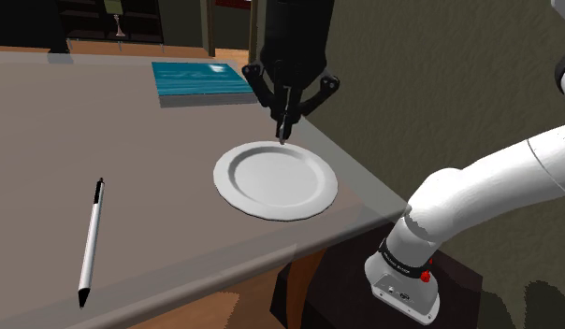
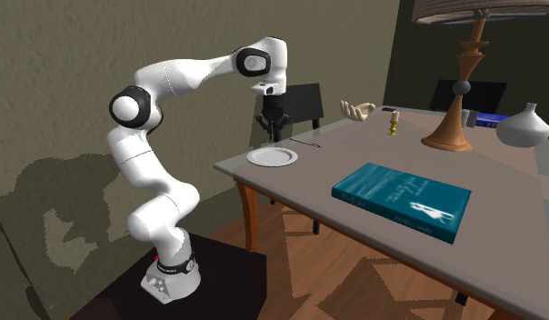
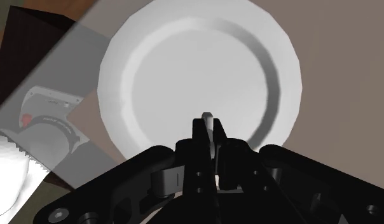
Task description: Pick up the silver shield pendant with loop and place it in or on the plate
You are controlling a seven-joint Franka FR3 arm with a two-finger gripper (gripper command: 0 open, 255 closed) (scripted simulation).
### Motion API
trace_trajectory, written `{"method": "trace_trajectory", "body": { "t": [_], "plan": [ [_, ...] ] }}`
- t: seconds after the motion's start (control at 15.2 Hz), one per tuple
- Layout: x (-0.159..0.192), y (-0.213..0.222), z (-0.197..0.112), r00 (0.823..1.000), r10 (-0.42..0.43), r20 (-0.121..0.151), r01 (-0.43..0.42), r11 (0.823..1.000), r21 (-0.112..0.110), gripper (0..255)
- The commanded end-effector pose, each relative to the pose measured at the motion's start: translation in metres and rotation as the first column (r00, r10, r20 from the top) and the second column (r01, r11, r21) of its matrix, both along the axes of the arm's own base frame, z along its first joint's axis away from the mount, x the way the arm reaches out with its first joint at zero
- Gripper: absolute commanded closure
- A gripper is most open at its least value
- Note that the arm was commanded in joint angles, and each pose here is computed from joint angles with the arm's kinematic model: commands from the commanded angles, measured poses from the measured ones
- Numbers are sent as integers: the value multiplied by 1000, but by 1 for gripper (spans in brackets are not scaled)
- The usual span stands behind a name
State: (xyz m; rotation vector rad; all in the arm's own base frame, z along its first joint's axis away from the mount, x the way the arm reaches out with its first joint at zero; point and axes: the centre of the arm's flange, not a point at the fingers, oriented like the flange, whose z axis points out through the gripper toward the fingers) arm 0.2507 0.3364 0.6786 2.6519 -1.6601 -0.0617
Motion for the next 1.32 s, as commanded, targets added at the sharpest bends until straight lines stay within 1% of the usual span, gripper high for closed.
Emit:
{"method": "trace_trajectory", "body": {
  "t": [0.0, 0.46, 0.99, 1.06, 1.25],
  "plan": [
    [-1, 0, -12, 1000, 0, 0, 0, 1000, 0, 255],
    [-1, 0, -51, 1000, 0, 0, 0, 1000, 0, 255],
    [-1, 0, -51, 1000, 0, 0, 0, 1000, 0, 255],
    [-1, 0, -51, 1000, 0, 0, 0, 1000, 0, 0],
    [-1, 0, -51, 1000, 0, 0, 0, 1000, 0, 0]
  ]
}}
